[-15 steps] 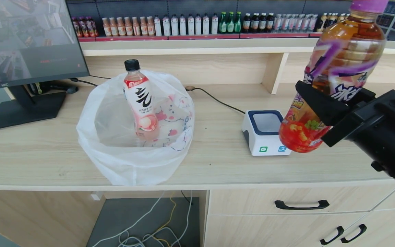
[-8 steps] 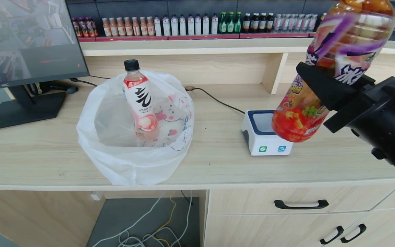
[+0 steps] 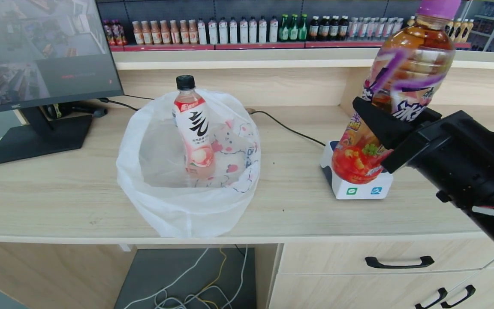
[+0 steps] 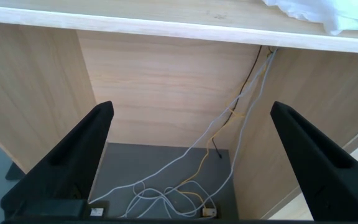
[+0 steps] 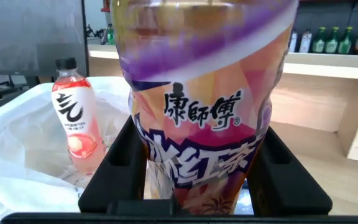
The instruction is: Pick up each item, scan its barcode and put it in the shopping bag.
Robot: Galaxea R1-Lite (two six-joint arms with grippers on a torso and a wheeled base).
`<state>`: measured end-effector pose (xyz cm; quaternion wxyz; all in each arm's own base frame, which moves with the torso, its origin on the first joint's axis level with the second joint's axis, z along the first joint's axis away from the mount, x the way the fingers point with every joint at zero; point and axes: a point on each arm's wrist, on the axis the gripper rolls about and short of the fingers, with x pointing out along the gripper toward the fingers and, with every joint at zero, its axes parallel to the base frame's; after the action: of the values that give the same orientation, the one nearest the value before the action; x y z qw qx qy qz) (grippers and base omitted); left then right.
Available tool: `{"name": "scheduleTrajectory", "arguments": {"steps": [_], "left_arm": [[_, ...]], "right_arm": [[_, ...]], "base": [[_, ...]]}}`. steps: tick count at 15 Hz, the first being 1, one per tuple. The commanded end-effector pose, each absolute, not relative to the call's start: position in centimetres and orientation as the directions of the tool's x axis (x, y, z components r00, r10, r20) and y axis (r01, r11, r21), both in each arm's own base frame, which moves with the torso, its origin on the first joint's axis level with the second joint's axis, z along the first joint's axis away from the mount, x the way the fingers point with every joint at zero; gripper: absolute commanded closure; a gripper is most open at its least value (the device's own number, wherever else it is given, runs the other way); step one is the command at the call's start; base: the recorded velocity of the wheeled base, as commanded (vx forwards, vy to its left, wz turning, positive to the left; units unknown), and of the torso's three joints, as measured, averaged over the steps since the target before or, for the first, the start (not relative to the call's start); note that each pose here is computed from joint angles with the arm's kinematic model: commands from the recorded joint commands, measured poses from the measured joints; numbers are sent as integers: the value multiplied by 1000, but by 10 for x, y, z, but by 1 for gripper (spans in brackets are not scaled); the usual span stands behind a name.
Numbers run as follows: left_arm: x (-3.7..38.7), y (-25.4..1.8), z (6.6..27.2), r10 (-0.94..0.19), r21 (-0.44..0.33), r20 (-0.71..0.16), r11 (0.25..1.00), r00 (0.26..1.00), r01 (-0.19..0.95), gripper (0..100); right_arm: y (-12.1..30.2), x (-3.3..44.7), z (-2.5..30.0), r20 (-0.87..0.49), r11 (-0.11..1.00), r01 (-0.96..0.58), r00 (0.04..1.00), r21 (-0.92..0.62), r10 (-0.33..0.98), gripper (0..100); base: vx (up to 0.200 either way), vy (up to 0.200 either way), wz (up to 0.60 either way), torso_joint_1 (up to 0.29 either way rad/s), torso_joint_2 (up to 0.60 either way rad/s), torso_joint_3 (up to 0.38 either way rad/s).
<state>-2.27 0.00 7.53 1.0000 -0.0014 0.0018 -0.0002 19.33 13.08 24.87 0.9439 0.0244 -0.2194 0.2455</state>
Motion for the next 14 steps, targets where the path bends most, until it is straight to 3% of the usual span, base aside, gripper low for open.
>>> {"name": "scheduleTrajectory", "arguments": {"steps": [1,14], "left_arm": [[-23,0,75,0,-3,-3,1000,1000,0,0],[-23,0,75,0,3,-3,1000,1000,0,0]], "right_arm": [[131,196,246,422,881,-468,788,-62,448,100],[132,222,240,411,900,-432,812,-55,415,100]], "base": [[0,200,0,7,-2,2],[0,200,0,3,1,3]]}}
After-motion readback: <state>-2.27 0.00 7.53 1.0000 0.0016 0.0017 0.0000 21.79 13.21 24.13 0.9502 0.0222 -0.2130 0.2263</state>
